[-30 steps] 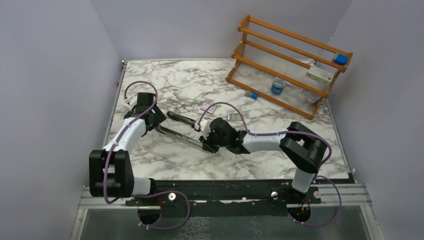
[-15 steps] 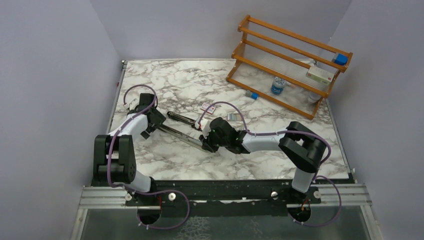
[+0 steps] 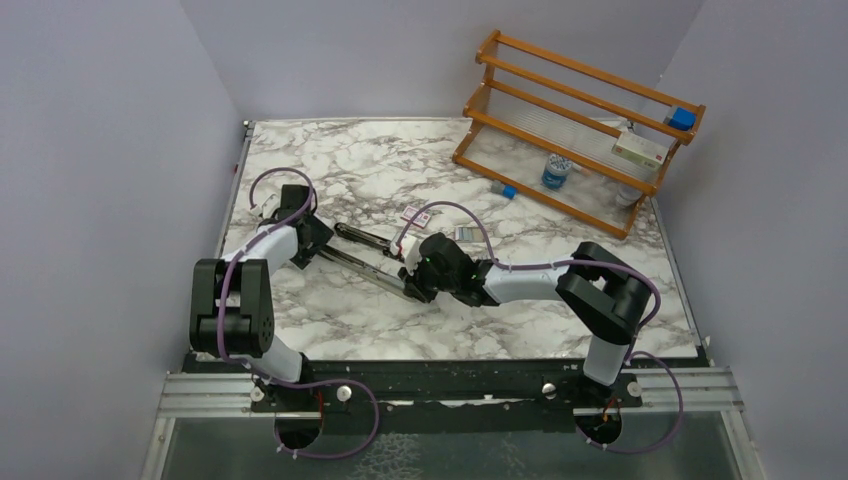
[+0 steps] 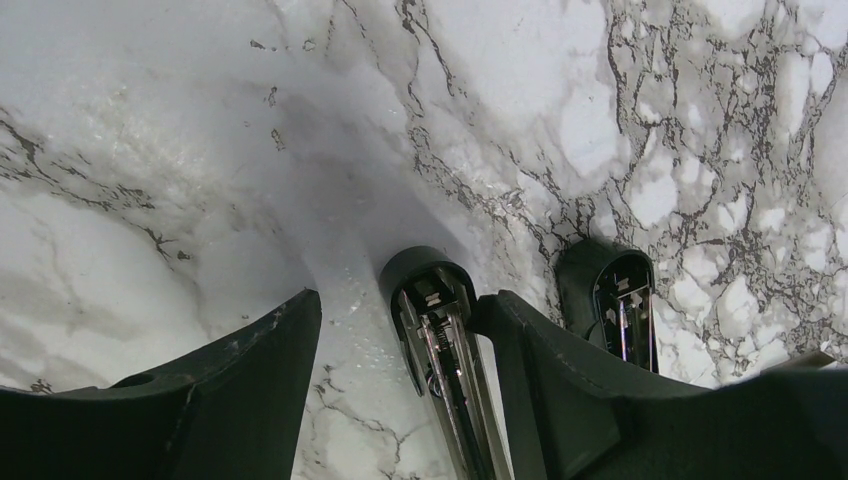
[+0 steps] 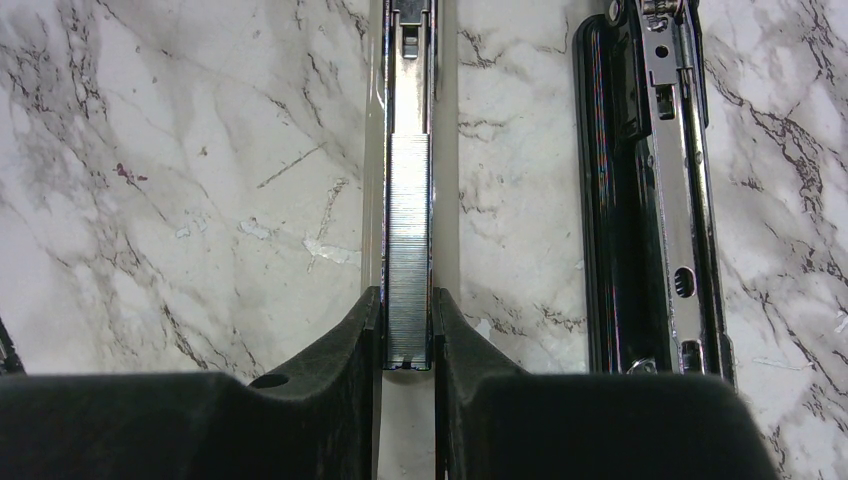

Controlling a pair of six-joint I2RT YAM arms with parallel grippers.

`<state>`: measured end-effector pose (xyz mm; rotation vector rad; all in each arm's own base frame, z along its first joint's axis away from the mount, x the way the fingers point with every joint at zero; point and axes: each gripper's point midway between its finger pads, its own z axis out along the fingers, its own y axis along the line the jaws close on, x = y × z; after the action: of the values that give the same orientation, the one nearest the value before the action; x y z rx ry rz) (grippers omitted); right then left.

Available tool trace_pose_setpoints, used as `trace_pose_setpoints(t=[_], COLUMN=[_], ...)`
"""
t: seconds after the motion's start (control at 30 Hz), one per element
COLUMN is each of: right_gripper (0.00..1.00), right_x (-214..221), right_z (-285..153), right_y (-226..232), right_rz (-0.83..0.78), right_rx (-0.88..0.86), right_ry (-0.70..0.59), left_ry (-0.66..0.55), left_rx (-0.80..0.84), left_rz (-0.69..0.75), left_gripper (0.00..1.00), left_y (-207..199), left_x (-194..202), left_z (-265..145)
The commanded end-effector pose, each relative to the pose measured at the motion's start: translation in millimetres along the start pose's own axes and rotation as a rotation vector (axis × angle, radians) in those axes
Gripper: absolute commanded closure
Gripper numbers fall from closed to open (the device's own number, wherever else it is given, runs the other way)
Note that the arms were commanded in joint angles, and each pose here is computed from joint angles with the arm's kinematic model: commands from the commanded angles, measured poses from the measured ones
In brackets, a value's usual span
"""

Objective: Load the staples into the stapler

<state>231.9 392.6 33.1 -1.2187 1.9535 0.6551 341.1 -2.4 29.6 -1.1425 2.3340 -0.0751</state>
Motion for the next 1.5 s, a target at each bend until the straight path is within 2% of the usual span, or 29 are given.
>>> trace_pose_setpoints(t=[0.0, 0.27, 0.47, 0.7, 1.0, 1.2, 1.47], right_gripper=[0.99, 0.99, 0.99, 0.99, 0.99, 0.99, 0.99], right_x=[11.2, 17.3, 13.0, 11.7, 8.1, 2.6, -20.9], right_z=[2.0, 2.8, 3.7, 3.6, 4.1, 7.4, 27.0], right_y=[-2.2, -1.4, -1.9, -0.8, -2.7, -6.6, -10.9], right_rz=[-0.014, -0.006, -0.013, -0.007, -0.005, 0.004, 0.007], right_rx=[0.010, 0.008, 0.007, 0.003, 0.014, 0.031, 0.036], right_ry=[0.032, 0.044, 0.037, 0.034, 0.025, 0.023, 0.021], left_ry=[-0.006, -0.053, -0.003, 0.054, 0.058, 0.043, -0.088], left_rx=[0.006, 0.055, 0.010, -0.011, -0.031, 0.026, 0.186], left_rz=[-0.016, -0.048, -0.041, -0.033, -0.015, 0.025, 0.021], left_gripper=[0.34, 0.32, 0.32, 0.37, 0.66, 1.00, 1.00], left_y=[2.0, -6.3, -1.5, -1.3, 5.0, -8.2, -35.2], left_x=[-5.1, -19.8, -8.8, 4.2, 8.1, -1.8, -37.5], left_z=[-7.9, -29.3, -10.1, 13.3, 18.5, 7.2, -53.9])
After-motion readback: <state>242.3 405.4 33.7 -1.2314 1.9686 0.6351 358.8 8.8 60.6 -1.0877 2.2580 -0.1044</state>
